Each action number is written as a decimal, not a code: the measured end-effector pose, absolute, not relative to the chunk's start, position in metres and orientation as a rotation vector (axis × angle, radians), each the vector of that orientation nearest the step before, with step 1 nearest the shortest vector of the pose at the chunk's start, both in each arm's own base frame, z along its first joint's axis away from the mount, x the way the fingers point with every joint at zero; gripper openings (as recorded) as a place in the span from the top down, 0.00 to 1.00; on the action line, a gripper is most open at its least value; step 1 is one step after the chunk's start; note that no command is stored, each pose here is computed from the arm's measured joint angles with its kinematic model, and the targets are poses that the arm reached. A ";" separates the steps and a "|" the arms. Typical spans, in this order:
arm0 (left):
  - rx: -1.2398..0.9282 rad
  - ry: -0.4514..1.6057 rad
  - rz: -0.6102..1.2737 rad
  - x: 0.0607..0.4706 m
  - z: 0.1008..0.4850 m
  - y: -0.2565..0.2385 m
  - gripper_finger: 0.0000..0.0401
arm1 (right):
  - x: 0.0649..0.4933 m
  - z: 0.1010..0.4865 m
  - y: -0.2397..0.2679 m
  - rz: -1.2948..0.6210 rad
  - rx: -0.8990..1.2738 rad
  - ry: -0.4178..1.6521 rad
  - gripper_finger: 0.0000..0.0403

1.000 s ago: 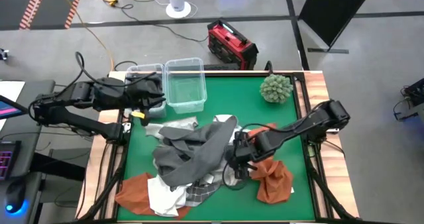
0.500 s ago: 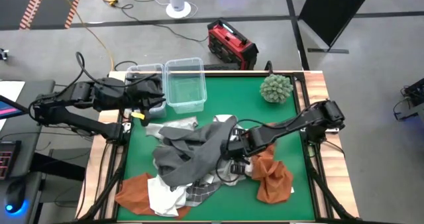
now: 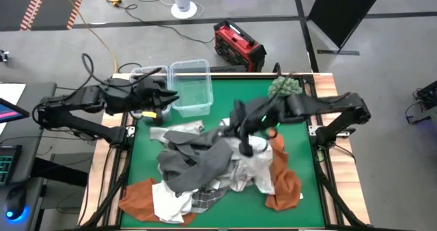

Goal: Sort towels by color in basket
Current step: Put the white towel into the right transparent bin

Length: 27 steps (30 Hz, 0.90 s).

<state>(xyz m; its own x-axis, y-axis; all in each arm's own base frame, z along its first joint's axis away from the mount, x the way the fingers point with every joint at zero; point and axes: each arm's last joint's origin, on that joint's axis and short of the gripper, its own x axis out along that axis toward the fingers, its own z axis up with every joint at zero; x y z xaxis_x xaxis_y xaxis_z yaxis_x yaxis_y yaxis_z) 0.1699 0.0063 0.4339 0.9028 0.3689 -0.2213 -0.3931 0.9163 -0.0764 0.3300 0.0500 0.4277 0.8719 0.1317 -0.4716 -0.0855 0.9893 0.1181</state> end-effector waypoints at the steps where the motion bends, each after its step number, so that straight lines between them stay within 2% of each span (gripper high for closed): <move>1: -0.111 0.183 0.390 0.175 0.435 0.006 0.84 | 0.327 0.441 0.043 0.109 0.079 0.431 0.95; 7: -0.091 0.052 0.415 0.197 0.446 0.009 0.84 | 0.305 0.511 0.001 0.039 -0.030 0.087 0.95; 13: -0.104 -0.113 0.334 0.196 0.464 0.007 0.84 | 0.293 0.554 -0.023 0.084 -0.110 -0.224 0.95; 23: -0.151 -0.210 0.349 0.163 0.478 0.008 0.84 | 0.326 0.560 -0.055 0.107 -0.106 -0.538 0.95; 27: -0.197 -0.223 0.413 0.146 0.480 0.010 0.84 | 0.347 0.550 -0.068 0.096 -0.066 -0.521 0.95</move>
<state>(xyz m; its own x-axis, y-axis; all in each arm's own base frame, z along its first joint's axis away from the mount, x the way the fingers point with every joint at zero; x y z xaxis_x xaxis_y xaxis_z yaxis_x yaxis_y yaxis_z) 0.1463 0.0104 0.4799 0.8922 0.4170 0.1737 -0.3739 0.8975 -0.2339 0.3468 -0.0681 0.5500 0.8631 0.1083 0.4932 -0.0748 0.9934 -0.0873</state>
